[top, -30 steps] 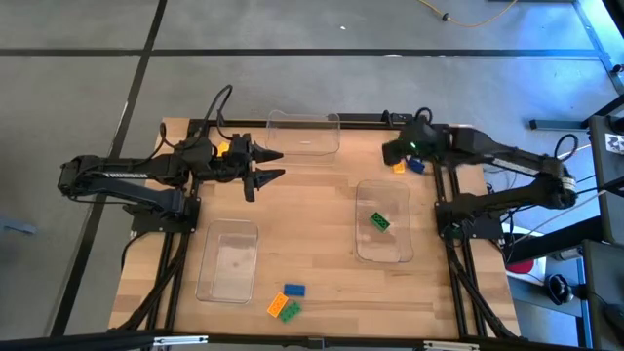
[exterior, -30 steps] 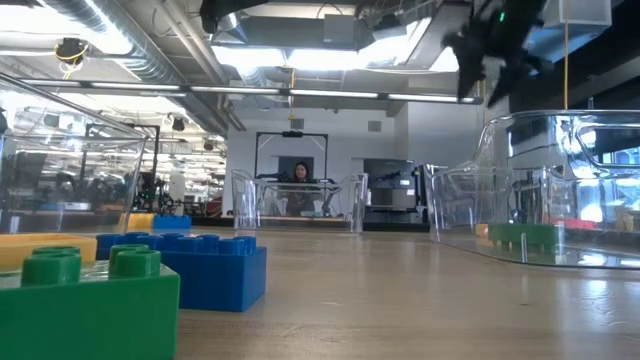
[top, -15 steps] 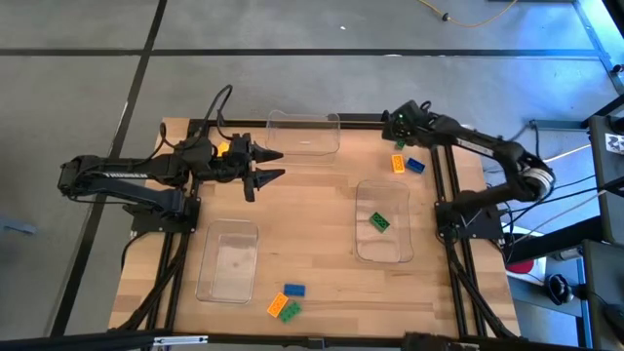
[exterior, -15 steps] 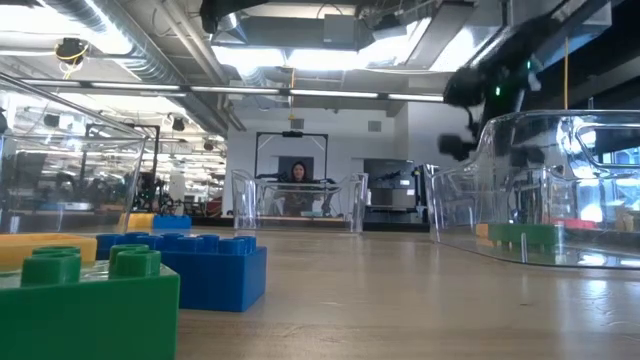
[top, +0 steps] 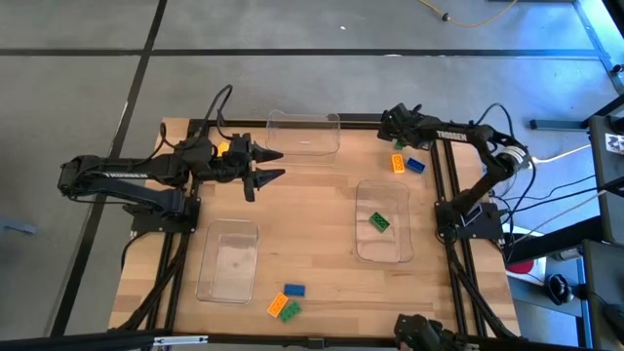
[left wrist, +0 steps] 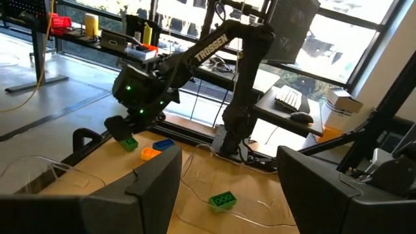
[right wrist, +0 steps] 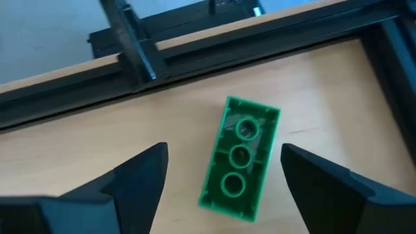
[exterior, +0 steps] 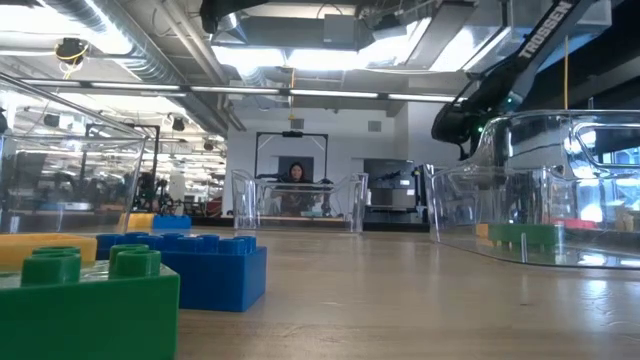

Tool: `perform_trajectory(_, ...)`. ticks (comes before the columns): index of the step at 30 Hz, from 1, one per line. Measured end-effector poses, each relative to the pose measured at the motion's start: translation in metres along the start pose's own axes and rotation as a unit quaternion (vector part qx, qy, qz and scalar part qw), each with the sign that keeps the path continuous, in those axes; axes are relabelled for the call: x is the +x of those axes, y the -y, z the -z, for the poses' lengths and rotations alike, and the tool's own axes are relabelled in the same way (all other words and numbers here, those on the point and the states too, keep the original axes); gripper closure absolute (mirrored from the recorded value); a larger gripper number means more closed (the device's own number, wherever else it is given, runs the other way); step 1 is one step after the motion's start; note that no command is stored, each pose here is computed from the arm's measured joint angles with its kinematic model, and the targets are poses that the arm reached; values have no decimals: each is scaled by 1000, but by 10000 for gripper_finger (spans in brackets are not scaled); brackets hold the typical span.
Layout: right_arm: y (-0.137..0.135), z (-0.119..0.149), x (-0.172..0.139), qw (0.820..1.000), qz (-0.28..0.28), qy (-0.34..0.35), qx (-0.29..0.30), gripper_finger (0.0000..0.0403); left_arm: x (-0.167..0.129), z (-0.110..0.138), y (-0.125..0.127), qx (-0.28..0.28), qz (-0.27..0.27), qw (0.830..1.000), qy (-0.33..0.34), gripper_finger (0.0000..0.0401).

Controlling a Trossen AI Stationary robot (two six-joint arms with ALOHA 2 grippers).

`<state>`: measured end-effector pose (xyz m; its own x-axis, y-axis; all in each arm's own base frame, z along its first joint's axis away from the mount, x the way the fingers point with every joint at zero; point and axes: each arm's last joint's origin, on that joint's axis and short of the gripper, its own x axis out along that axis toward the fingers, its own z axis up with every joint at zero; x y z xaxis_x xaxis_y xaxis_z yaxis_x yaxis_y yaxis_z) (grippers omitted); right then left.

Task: Sort & place blocks by color
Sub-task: Put the top green block into the bottom right transparent bin

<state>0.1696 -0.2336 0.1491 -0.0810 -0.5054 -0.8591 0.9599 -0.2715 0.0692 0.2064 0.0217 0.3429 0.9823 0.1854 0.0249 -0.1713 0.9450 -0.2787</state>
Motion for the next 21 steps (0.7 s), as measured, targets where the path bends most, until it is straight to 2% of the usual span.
perform_trajectory(5, 1, 1, 5, 1000, 20, 10, -3, 106, 0, 0, 0, 0, 0, 1000, 0, 158)
perform_trajectory(8, 1, 2, 12, 1000, 30, 5, 1, 121, 0, 0, 0, 0, 0, 1000, 0, 158)
perform_trajectory(15, -1, 0, 14, 999, 33, 13, 17, 181, 0, 0, 0, 0, 0, 1000, 0, 158)
perform_trajectory(21, 0, 2, 14, 999, 36, 10, 8, 239, 0, 0, 0, 0, 0, 1000, 0, 158)
